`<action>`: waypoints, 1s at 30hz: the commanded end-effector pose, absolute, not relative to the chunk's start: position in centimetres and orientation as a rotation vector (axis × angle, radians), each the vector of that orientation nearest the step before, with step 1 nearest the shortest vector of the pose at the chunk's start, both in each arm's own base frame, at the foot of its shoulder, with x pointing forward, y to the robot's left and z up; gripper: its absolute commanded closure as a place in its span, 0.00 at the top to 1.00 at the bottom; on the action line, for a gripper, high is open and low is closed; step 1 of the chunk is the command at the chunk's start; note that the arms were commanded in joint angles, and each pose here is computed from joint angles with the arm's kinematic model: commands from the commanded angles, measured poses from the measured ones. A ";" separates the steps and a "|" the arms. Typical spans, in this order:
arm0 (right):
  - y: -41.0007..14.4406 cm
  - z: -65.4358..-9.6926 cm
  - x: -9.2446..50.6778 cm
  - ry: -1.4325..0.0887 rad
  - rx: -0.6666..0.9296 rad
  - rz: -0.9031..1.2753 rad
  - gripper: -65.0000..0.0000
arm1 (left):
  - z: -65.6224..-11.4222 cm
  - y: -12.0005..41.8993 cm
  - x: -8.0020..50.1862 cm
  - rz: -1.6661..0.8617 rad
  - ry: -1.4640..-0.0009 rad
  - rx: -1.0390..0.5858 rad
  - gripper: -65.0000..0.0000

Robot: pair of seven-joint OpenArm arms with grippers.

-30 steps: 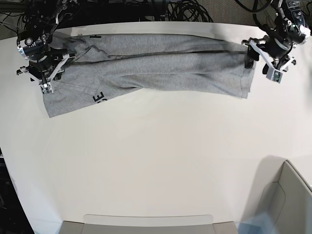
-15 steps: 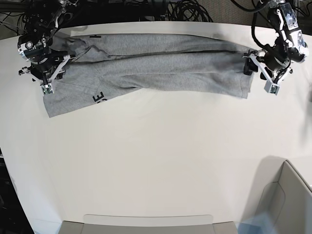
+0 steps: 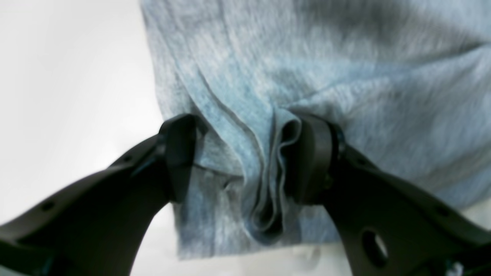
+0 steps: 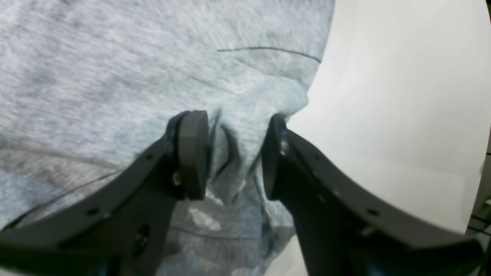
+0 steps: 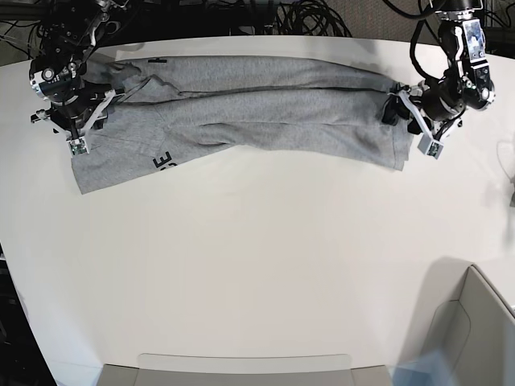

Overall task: Fold the T-shirt properly
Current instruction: 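Grasp the folded strip end with the left gripper and pull it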

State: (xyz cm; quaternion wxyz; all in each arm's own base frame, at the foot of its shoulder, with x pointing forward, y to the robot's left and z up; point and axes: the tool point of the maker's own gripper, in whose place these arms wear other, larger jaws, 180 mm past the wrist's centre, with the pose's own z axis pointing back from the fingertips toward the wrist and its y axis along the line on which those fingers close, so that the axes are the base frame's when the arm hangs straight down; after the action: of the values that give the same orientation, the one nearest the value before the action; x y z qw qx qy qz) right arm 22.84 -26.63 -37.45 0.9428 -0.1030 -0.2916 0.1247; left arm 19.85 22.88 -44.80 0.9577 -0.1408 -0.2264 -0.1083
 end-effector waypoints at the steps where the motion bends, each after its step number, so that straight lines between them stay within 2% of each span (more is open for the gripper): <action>1: -27.1 -36.3 23.6 -0.628 -0.231 0.281 0.35 | -47.0 23.6 17.1 -0.234 -0.318 -0.258 0.59; 5: -27.2 -36.3 23.6 -0.628 -0.234 0.280 0.35 | -49.7 23.1 14.8 -0.224 -0.232 -0.297 0.59; 7: -27.2 -36.2 23.6 -0.629 -0.235 0.280 0.35 | -50.5 23.0 13.9 -0.215 -0.205 -0.306 0.52; 10: -27.2 -36.2 23.6 -0.629 -0.235 0.280 0.35 | -51.1 24.2 12.8 -0.207 -0.158 -0.291 0.31; 13: -27.2 -36.2 23.6 -0.629 -0.235 0.280 0.35 | -52.3 24.8 10.6 -0.230 -0.064 -0.287 0.02; 17: -27.2 -36.1 23.6 -0.634 -0.232 0.278 0.35 | -53.6 27.0 9.2 -0.162 0.002 -0.268 0.00; 23: -27.9 -35.0 24.7 -0.679 -0.247 0.234 0.35 | -54.6 31.9 8.4 0.110 -0.044 -0.238 0.00; 30: -29.1 -33.6 25.3 -0.722 -0.275 0.176 0.35 | -54.0 34.1 9.0 0.160 -0.066 -0.209 0.00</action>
State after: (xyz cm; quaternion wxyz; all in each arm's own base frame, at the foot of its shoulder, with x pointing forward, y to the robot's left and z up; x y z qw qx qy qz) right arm 24.34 -29.07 -35.07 0.9331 -0.1279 -0.3274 0.0757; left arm 20.31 30.17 -48.64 0.9193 -0.2483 -0.2833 0.1138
